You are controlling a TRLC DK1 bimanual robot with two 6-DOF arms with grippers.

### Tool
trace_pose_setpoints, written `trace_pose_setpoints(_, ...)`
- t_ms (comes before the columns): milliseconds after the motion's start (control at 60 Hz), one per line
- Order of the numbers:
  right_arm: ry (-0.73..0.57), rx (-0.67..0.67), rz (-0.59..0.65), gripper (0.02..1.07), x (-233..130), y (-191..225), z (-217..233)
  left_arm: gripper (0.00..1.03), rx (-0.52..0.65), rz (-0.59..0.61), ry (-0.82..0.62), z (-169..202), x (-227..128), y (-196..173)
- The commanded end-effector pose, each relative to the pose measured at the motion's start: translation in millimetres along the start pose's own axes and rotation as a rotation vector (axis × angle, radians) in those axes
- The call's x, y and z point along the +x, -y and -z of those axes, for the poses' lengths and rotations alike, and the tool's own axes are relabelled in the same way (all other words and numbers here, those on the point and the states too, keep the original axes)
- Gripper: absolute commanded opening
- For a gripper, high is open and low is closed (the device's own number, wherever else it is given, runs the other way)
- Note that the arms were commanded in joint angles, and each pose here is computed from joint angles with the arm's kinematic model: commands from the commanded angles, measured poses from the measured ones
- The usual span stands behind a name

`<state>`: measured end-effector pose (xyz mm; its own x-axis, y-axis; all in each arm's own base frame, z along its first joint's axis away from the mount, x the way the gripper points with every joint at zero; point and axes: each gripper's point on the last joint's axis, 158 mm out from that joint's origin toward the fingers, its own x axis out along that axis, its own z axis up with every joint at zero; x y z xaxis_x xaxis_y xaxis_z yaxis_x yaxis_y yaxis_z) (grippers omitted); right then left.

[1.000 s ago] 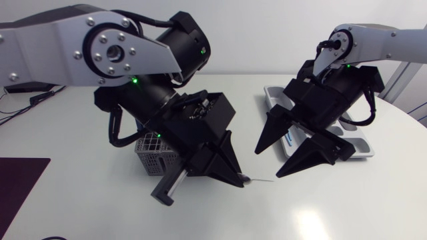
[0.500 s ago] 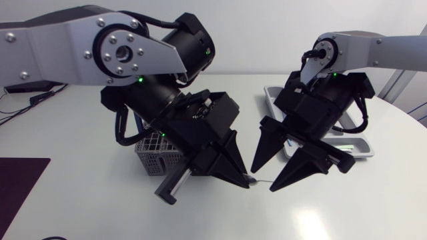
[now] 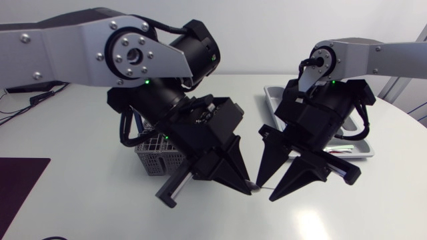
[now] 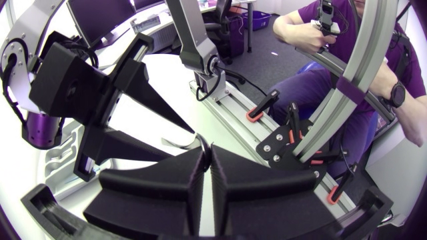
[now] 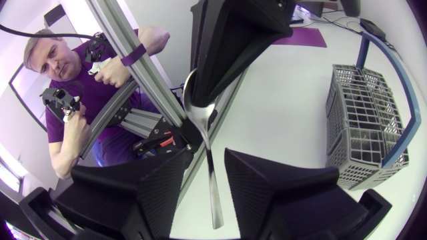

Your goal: Unload the cutlery basket into the drawer organizer.

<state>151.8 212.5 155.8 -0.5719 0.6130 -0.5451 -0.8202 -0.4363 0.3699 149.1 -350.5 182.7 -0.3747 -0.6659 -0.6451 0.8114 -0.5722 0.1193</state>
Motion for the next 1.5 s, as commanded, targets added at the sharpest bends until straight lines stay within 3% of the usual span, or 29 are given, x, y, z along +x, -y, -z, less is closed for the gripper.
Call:
trace_pose_setpoints(0, 0.008, -0.031, -0.021, 0.31, 3, -11, 1, 0.03, 0.038, 0.012, 0.016, -6, 1, -3)
trace_pose_setpoints(117, 0.013, -0.037, -0.021, 0.19, 3, -13, 3, 0.03, 0.043, 0.015, 0.016, -8, 1, -4)
trace_pose_setpoints(767, 0.03, -0.03, -0.025, 0.08, 6, -20, 7, 0.04, 0.057, 0.039, 0.013, -10, 3, -7)
trace_pose_setpoints(817, 0.032, -0.029, -0.024, 0.08, 6, -21, 7, 0.21, 0.049, 0.035, 0.014, -10, 3, -11)
trace_pose_setpoints(900, 0.034, -0.028, -0.028, 0.08, 7, -21, 8, 0.8, 0.027, 0.016, 0.013, -8, 0, -22)
trace_pose_setpoints(950, 0.036, -0.026, -0.025, 0.08, 7, -19, 9, 0.98, -0.001, 0.005, 0.015, -7, -2, -30)
trace_pose_setpoints(1350, 0.049, -0.02, -0.014, 0.08, 7, -17, 13, 0.99, -0.068, -0.036, 0.02, -1, -14, -45)
trace_pose_setpoints(1450, 0.049, -0.032, 0.009, 0.08, 5, -11, 13, 0.97, -0.119, -0.046, 0.025, -6, -16, -49)
trace_pose_setpoints(1483, 0.05, -0.037, 0.023, 0.08, 3, -9, 13, 0.96, -0.186, -0.051, 0.028, -7, -16, -57)
